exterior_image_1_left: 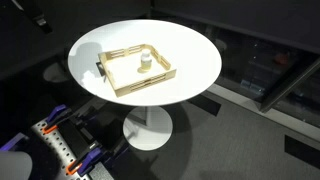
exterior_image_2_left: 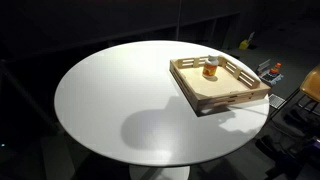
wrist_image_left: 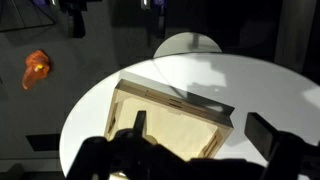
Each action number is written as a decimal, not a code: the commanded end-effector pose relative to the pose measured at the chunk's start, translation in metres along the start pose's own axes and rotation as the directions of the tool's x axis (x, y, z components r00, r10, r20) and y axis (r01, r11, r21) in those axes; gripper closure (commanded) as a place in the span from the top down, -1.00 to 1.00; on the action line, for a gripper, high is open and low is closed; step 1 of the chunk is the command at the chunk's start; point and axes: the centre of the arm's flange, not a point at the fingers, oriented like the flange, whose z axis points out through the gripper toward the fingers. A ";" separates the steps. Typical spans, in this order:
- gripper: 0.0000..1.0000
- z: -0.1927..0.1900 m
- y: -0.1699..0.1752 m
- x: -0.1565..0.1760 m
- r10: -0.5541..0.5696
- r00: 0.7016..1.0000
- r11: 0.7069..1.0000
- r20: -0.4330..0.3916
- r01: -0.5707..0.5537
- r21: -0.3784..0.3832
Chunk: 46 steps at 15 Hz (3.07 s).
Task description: Remove the white cap from the white bottle and put it on the table
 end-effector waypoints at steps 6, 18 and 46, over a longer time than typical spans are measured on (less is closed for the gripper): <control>1.00 -0.006 -0.003 0.006 0.008 1.000 1.000 -0.001 -0.008 -0.006; 1.00 -0.056 0.004 0.113 0.107 0.994 0.992 -0.027 -0.105 0.074; 1.00 0.070 0.090 0.221 0.239 0.967 0.966 0.088 -0.246 0.078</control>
